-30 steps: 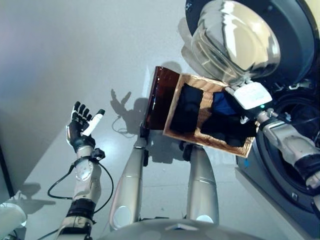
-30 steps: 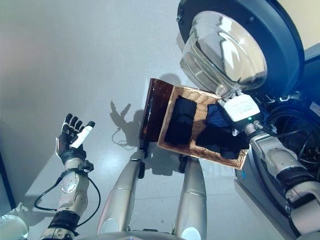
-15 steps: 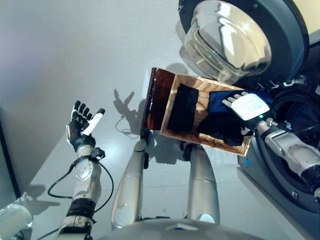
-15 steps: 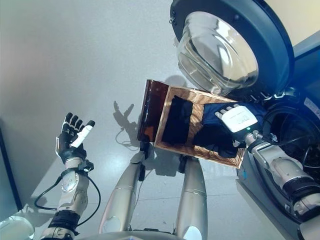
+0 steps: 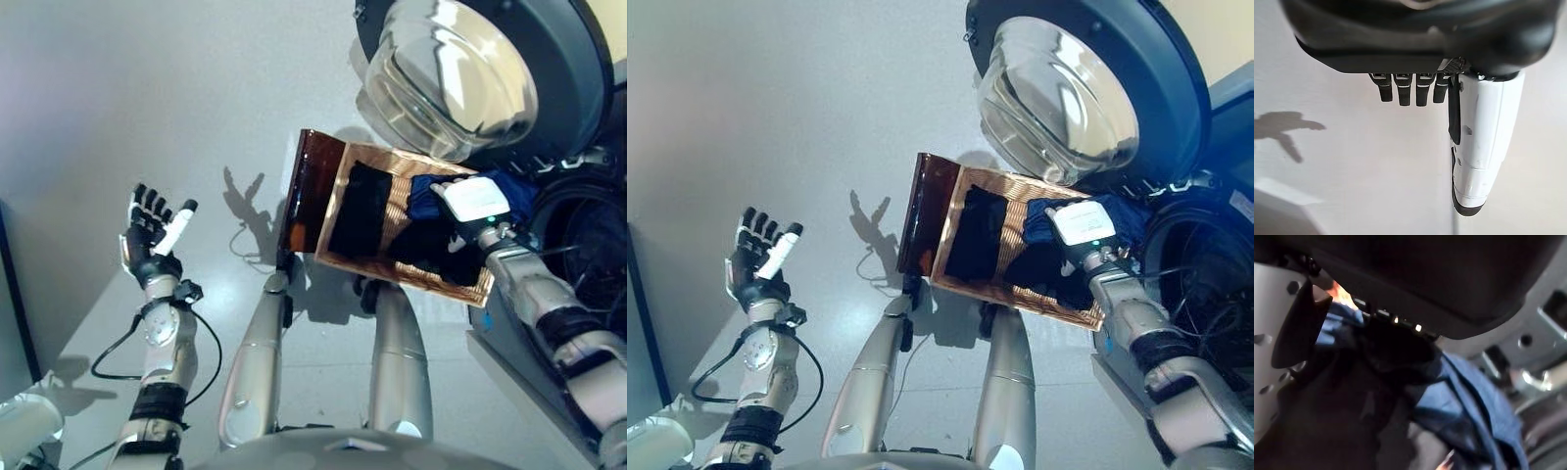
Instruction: Pick up the clothes and place them into the washing machine
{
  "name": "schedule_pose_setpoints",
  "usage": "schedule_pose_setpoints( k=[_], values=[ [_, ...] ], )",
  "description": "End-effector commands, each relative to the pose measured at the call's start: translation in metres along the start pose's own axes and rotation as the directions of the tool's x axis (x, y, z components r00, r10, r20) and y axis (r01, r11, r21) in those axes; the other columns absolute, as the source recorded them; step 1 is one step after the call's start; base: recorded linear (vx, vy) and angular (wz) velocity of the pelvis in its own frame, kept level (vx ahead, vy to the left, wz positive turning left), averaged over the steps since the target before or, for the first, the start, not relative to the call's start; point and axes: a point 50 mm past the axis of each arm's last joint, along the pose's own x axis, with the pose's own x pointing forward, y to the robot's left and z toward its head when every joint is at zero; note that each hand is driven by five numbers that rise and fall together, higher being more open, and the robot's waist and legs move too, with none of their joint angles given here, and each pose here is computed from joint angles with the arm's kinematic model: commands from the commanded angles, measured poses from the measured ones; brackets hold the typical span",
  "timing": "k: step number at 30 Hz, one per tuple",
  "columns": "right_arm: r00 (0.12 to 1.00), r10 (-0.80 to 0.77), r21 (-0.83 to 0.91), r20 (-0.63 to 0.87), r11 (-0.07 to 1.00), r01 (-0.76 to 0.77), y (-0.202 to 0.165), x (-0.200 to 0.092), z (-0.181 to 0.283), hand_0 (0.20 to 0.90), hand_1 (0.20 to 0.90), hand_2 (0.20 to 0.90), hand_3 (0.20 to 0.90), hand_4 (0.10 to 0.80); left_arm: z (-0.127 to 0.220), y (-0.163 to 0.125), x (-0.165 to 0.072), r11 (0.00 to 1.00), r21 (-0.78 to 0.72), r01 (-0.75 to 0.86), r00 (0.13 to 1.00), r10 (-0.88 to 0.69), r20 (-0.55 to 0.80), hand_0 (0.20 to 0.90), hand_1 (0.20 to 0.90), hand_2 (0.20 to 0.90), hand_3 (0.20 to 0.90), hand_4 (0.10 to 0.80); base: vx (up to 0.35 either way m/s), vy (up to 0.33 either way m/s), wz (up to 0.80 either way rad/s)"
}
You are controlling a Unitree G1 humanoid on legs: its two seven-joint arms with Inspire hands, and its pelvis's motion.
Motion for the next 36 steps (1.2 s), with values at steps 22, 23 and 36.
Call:
schedule_pose_setpoints(
  k=[22, 23, 36],
  values=[
    [0.975, 0.209, -0.068, -0.08, 0.974, -0.214, 0.051, -0.015, -0.004, 0.9, 0.9, 0.9, 0.9, 0.8, 0.066, -0.01, -0.003, 0.994, -0.079, 0.068, 0.933, -0.035, 0.357, 0.9, 0.9, 0.9, 0.9, 0.8, -0.001, 0.004, 0.01],
    [0.975, 0.201, -0.071, -0.092, 0.976, -0.207, 0.049, -0.014, -0.008, 0.9, 0.9, 0.9, 0.9, 0.8, 0.067, -0.011, -0.004, 0.994, -0.082, 0.075, 0.932, -0.04, 0.361, 0.9, 0.9, 0.9, 0.9, 0.8, -0.018, 0.002, 0.03],
    [0.974, 0.141, -0.199, -0.178, 0.964, -0.176, 0.022, 0.0, -0.039, 0.859, 0.859, 0.859, 0.859, 0.771, 0.068, -0.013, -0.009, 0.991, -0.081, 0.105, 0.93, -0.069, 0.36, 0.9, 0.9, 0.9, 0.9, 0.8, 0.006, -0.003, -0.03]
  ],
)
